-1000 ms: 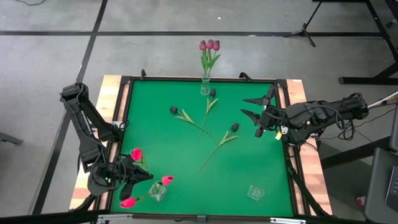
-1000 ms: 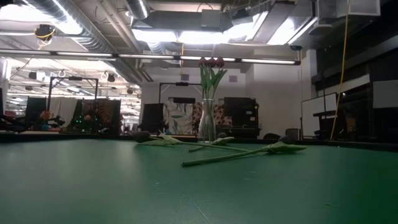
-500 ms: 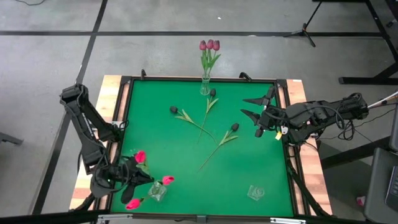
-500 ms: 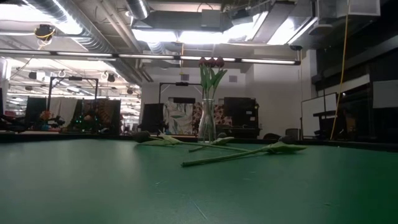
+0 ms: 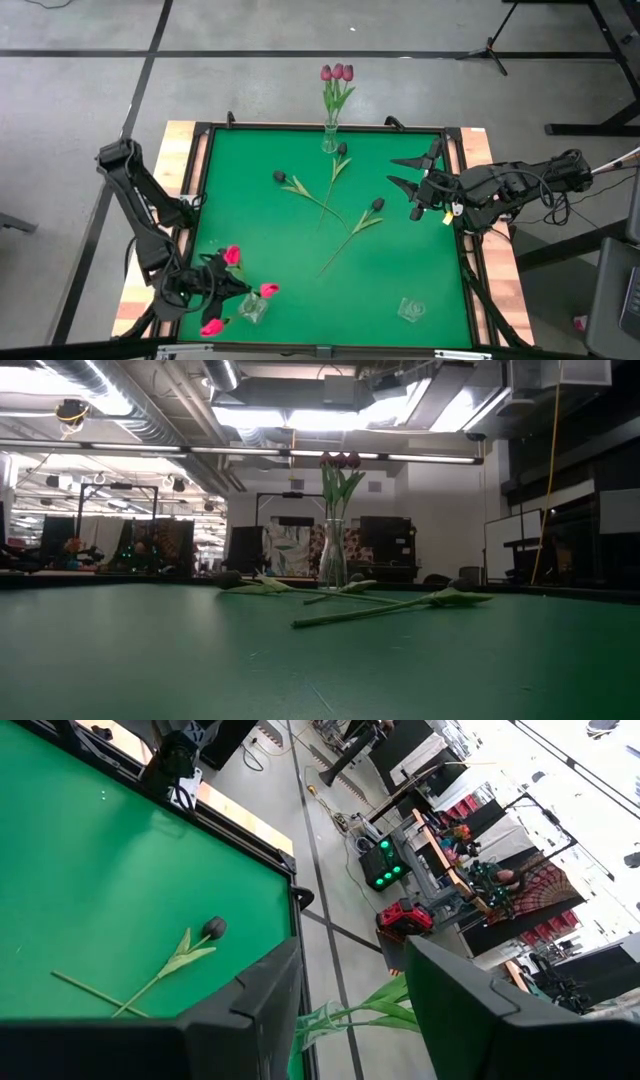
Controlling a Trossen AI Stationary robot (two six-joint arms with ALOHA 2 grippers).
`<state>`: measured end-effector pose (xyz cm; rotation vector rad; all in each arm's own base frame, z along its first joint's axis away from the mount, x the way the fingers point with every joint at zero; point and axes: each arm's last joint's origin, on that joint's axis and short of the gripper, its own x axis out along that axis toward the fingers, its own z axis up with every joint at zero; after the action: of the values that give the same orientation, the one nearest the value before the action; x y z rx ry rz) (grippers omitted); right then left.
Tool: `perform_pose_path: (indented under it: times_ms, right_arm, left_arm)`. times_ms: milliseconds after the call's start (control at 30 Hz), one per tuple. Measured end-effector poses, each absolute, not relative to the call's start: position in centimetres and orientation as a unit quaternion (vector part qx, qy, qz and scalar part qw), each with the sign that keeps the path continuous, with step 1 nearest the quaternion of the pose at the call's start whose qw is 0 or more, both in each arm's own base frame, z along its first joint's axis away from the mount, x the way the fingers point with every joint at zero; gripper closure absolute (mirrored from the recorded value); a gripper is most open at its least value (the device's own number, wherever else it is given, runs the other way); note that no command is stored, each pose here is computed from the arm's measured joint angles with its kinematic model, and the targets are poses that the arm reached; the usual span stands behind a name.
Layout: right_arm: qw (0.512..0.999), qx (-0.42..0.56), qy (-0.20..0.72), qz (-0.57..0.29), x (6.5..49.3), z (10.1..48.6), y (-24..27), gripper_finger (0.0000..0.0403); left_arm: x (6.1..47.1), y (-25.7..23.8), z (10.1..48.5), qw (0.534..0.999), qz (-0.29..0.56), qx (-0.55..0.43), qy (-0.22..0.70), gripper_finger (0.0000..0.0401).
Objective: Sort flowers into vase by color
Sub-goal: Put the red tulip into the bottom left transparent vase
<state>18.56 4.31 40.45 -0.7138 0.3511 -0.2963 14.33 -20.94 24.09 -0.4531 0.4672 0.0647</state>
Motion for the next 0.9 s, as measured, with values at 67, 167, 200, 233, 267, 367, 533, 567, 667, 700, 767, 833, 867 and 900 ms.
perform_pose_path:
  times_ms: [67, 167, 200, 233, 267, 367, 533, 567, 667, 700, 767, 833, 867, 900]
  right_arm:
    - [0.911, -0.346, 0.17, -0.144, 18.6, 40.4, 4.3, 0.0224]
    - [0.911, -0.346, 0.17, -0.144, 18.6, 40.4, 4.3, 0.0224]
    - [0.911, -0.346, 0.17, -0.144, 18.6, 40.4, 4.3, 0.0224]
    - [0.911, -0.346, 0.171, -0.144, 18.6, 40.4, 4.3, 0.0224]
    - [0.911, -0.346, 0.17, -0.144, 18.6, 40.4, 4.3, 0.0224]
    - [0.911, -0.347, 0.171, -0.144, 18.6, 40.4, 4.3, 0.0224]
    - [0.913, -0.346, 0.169, -0.136, 18.6, 40.4, 4.4, 0.0224]
    - [0.913, -0.346, 0.168, -0.133, 18.6, 40.4, 4.4, 0.0224]
    - [0.916, -0.345, 0.166, -0.119, 18.6, 40.4, 4.4, 0.0224]
    - [0.917, -0.345, 0.165, -0.117, 18.6, 40.4, 4.5, 0.0224]
    - [0.917, -0.345, 0.165, -0.113, 18.6, 40.4, 4.5, 0.0224]
    - [0.917, -0.345, 0.165, -0.113, 18.6, 40.4, 4.5, 0.0224]
    - [0.917, -0.345, 0.165, -0.113, 18.6, 40.4, 4.5, 0.0224]
    - [0.917, -0.345, 0.165, -0.113, 18.6, 40.4, 4.5, 0.0223]
  left_arm:
    - [14.6, -21.1, 23.7, 0.947, 0.035, -0.219, 0.233, 0.0396]
    - [14.9, -21.4, 23.3, 0.947, 0.037, -0.218, 0.234, 0.0396]
    - [14.9, -21.5, 23.1, 0.947, 0.037, -0.216, 0.235, 0.0396]
    - [15.0, -21.6, 23.0, 0.947, 0.038, -0.216, 0.237, 0.0396]
    - [15.0, -21.6, 23.0, 0.946, 0.038, -0.216, 0.237, 0.0396]
    - [15.0, -21.7, 23.1, 0.947, 0.035, -0.219, 0.234, 0.0396]
    - [15.0, -21.6, 23.0, 0.947, 0.036, -0.218, 0.235, 0.0393]
    - [15.0, -21.6, 23.0, 0.946, 0.036, -0.22, 0.235, 0.0388]
    - [15.1, -21.6, 23.0, 0.942, 0.04, -0.235, 0.237, 0.037]
    - [15.1, -21.6, 23.0, 0.939, 0.037, -0.241, 0.242, 0.0363]
    - [15.3, -21.5, 23.0, 0.934, 0.034, -0.252, 0.253, 0.0349]
    - [15.5, -21.4, 22.9, 0.928, 0.031, -0.262, 0.262, 0.0334]
    - [15.6, -21.4, 22.9, 0.927, 0.03, -0.264, 0.265, 0.0326]
    - [15.6, -21.4, 22.9, 0.926, 0.03, -0.265, 0.267, 0.0319]
